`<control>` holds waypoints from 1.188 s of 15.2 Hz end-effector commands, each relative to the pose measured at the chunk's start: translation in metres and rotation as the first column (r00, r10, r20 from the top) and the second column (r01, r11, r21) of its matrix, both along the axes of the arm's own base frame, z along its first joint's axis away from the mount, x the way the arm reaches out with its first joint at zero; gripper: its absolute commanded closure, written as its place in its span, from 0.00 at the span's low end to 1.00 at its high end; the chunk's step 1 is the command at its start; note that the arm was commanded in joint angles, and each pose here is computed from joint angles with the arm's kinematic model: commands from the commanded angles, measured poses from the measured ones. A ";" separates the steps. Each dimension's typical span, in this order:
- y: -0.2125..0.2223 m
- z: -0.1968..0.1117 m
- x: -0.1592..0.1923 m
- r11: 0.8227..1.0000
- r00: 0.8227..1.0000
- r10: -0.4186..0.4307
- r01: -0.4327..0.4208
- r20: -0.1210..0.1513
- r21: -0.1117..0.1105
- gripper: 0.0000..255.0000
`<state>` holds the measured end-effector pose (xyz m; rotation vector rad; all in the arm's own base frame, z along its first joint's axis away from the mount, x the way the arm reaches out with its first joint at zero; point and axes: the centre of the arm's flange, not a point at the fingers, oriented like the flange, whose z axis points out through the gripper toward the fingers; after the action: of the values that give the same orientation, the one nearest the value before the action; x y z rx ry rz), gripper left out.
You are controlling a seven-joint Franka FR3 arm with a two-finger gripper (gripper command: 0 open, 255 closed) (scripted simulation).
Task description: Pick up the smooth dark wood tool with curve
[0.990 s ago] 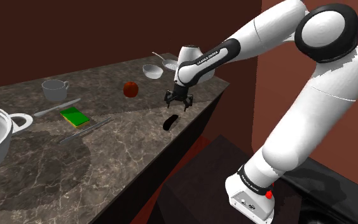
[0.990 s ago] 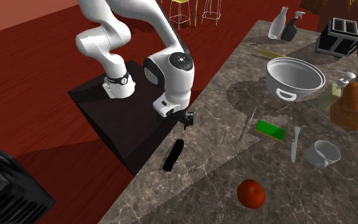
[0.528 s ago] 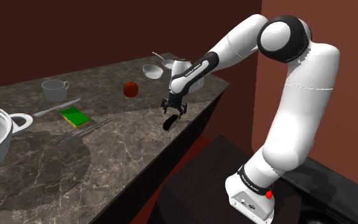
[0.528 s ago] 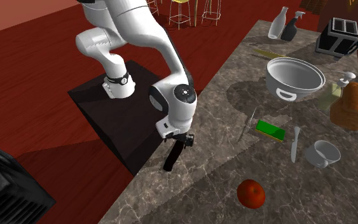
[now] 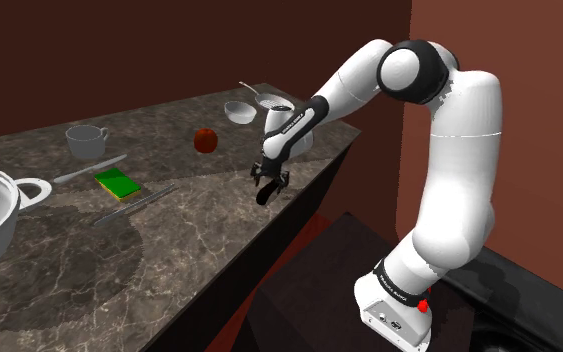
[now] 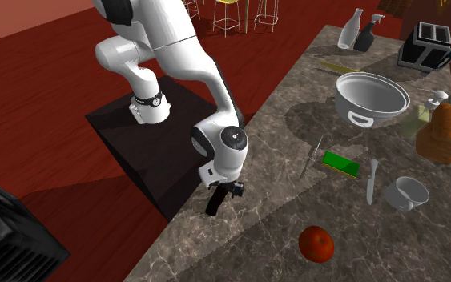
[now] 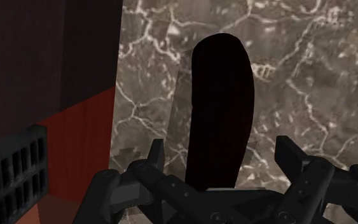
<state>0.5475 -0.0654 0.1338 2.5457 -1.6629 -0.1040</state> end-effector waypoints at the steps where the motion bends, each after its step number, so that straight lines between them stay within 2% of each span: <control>1: 0.000 -0.007 -0.001 1.000 1.000 0.000 0.000 0.000 0.000 0.00; 2: 0.000 -0.007 -0.001 1.000 1.000 0.000 0.000 0.000 0.000 0.00; 3: 0.001 -0.007 -0.001 1.000 1.000 0.000 0.000 0.000 0.000 1.00; 12: 0.000 -0.007 -0.001 1.000 1.000 0.000 0.000 0.000 0.000 1.00; 18: 0.000 0.024 -0.001 1.000 1.000 0.000 0.000 0.000 0.000 1.00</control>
<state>0.5464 -0.0651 0.1535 2.5460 -1.6633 -0.1033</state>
